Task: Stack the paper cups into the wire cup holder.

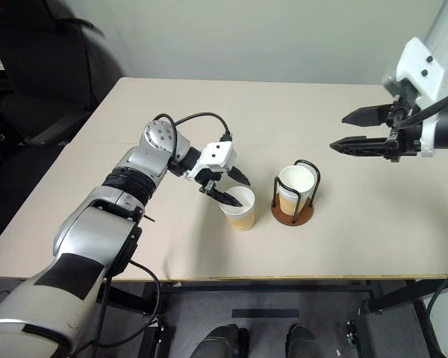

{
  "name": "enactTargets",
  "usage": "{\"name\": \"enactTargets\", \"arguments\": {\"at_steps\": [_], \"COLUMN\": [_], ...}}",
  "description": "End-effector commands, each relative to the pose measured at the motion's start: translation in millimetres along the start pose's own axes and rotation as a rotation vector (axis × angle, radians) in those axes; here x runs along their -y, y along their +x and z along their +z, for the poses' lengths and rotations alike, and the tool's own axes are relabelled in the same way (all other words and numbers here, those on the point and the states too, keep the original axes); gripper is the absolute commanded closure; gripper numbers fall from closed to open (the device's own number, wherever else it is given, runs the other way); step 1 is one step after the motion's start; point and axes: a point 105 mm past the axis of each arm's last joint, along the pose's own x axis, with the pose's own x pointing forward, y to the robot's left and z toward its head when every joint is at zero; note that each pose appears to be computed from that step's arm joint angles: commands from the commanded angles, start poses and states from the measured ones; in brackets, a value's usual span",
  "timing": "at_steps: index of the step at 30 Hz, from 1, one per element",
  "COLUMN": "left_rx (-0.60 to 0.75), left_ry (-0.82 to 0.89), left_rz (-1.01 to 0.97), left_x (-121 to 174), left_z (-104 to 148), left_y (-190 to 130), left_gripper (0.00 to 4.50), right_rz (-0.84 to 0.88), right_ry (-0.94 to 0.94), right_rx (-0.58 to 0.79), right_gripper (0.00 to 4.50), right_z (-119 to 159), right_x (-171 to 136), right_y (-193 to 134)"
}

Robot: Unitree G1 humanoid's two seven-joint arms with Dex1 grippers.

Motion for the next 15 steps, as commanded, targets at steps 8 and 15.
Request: {"name": "enactTargets", "arguments": {"at_steps": [8,15], "left_rx": [-0.032,-0.070], "left_ry": [0.027,0.028], "left_rz": [-0.014,-0.022], "left_x": [-4,-4], "left_z": [9,8], "left_y": [-12,-16], "left_gripper": [4.44,4.44], "right_rz": [-0.076,-0.099], "right_ry": [0.013,0.087], "right_rx": [0.084,0.072], "right_gripper": [1.79,1.79], "right_z": [-2,-24], "right_x": [9,10], "right_y": [-28,-36]}}
